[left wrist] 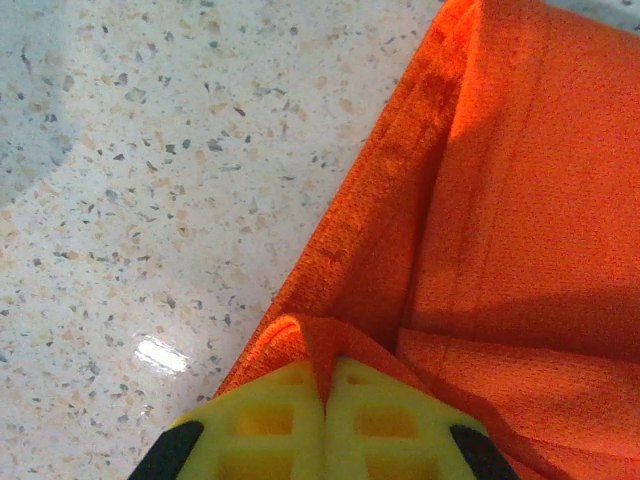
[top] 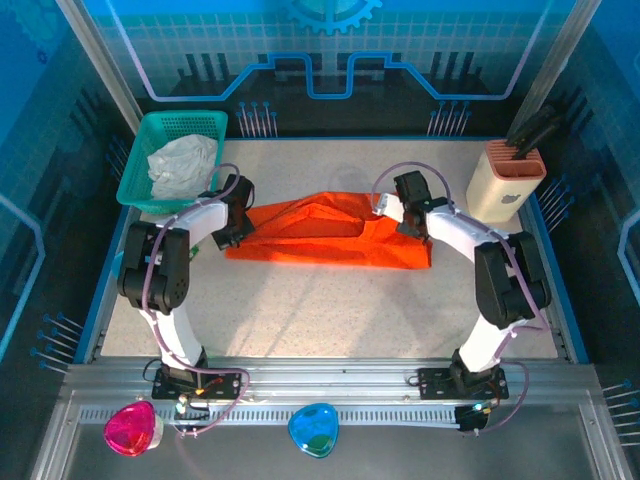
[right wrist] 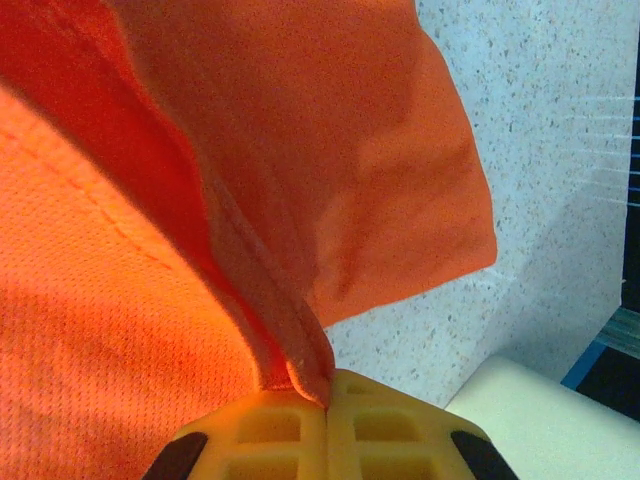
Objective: Fold and stack the t-shirts
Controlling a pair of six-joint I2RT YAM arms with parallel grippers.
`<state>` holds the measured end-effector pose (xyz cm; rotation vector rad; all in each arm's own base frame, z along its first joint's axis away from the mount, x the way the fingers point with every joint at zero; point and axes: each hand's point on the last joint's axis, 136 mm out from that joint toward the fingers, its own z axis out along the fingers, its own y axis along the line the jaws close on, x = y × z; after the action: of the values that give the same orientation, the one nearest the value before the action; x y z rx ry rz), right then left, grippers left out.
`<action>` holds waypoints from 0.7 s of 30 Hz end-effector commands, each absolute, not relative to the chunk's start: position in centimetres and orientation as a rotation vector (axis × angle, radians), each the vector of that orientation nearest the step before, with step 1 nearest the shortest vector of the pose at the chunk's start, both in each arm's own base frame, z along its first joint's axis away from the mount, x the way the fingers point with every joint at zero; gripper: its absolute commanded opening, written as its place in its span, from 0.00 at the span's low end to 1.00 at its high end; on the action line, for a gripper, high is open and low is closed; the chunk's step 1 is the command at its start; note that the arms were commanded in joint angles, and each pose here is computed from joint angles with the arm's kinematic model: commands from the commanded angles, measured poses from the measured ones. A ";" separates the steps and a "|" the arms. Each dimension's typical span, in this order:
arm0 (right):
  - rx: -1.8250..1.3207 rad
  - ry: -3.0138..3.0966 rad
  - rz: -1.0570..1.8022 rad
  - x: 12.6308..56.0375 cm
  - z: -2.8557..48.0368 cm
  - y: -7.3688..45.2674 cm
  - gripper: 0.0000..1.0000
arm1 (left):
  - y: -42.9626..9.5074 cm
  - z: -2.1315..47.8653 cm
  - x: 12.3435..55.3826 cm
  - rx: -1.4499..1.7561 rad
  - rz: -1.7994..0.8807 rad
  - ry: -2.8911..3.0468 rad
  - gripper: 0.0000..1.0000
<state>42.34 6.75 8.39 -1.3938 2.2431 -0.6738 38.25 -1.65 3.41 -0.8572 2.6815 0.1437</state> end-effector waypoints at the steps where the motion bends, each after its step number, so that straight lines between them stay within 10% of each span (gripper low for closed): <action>1: -1.336 2.224 -0.724 44.5 8.8 6.0 0.00 | -0.3 3.4 38.0 -0.875 0.237 2.683 0.00; 12: -0.943 2.343 -0.721 46.5 8.3 4.0 0.36 | -0.7 4.9 38.4 -0.854 0.199 2.671 0.43; 21: -0.140 2.521 -0.302 40.4 16.1 3.3 0.44 | -2.4 13.9 40.1 -0.714 0.075 2.553 0.67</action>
<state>43.20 3.21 12.38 -0.5841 2.4439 -0.5348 39.39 -1.68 10.24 -0.7859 2.5881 0.1181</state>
